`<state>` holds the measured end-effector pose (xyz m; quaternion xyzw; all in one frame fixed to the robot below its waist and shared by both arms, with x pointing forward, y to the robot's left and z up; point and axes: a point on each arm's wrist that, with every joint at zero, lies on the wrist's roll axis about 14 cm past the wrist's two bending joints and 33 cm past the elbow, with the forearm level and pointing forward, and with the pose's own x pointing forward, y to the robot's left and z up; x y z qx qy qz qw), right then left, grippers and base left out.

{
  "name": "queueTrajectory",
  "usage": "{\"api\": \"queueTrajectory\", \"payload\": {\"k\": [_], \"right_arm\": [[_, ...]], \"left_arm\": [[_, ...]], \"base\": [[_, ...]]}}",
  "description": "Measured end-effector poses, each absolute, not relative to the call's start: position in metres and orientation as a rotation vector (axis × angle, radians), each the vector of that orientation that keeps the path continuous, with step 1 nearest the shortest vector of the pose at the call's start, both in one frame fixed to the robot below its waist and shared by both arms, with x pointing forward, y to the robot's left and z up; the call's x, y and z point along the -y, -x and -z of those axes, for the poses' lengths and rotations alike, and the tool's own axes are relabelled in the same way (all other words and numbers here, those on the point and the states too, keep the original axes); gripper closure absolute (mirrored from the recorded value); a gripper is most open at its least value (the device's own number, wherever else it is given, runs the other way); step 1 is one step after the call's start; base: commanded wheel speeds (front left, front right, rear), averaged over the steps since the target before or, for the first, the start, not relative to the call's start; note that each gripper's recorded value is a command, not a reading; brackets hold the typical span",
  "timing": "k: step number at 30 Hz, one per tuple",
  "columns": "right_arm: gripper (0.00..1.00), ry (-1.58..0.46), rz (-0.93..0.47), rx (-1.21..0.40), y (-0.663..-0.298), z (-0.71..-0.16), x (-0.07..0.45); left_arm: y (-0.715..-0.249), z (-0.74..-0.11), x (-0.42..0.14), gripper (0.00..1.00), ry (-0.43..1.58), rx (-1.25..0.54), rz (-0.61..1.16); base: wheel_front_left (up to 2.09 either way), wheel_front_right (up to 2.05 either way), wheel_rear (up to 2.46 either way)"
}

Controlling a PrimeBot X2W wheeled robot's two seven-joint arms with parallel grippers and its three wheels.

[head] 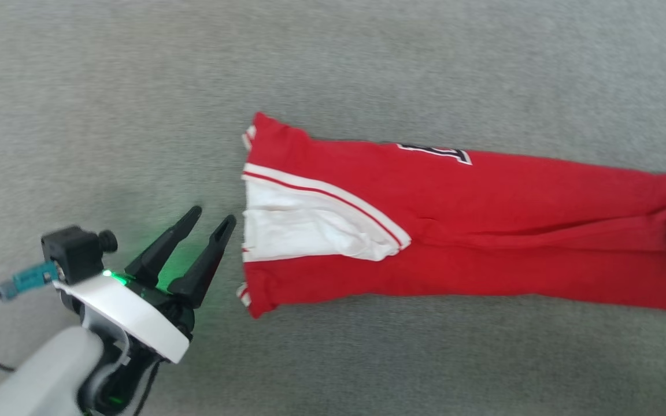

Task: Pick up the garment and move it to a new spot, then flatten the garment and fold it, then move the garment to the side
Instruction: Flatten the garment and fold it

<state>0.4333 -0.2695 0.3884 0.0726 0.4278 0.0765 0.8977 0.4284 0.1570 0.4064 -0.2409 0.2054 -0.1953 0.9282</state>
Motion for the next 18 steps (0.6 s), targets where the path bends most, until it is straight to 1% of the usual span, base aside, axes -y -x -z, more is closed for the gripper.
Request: {"api": "queueTrajectory", "payload": {"k": [7,10,14,16,18], "right_arm": [[0.00,-0.180,-0.155,-0.929,-0.438,-0.381,0.265],[0.00,-0.188,-0.159,-0.936,-0.439,-0.382,0.262],[0.00,-0.202,-0.159,-0.942,-0.435,-0.382,0.258],[0.00,-0.210,-0.162,-0.946,-0.431,-0.382,0.256],[0.00,-0.220,-0.166,-0.948,-0.428,-0.383,0.253]], "left_arm": [[-0.410,-0.405,-0.184,0.00,0.445,-0.323,0.221],[-0.404,-0.411,-0.195,0.00,0.389,-0.272,0.162],[-0.391,-0.418,-0.200,0.00,0.284,-0.234,0.136],[-0.388,-0.428,-0.198,0.00,0.287,-0.190,0.117],[-0.385,-0.435,-0.200,0.00,0.244,-0.166,0.111]], "base": [[0.00,0.00,0.00],[0.00,0.00,0.00],[0.00,0.00,0.00],[0.00,0.00,0.00],[0.00,0.00,0.00]]}}
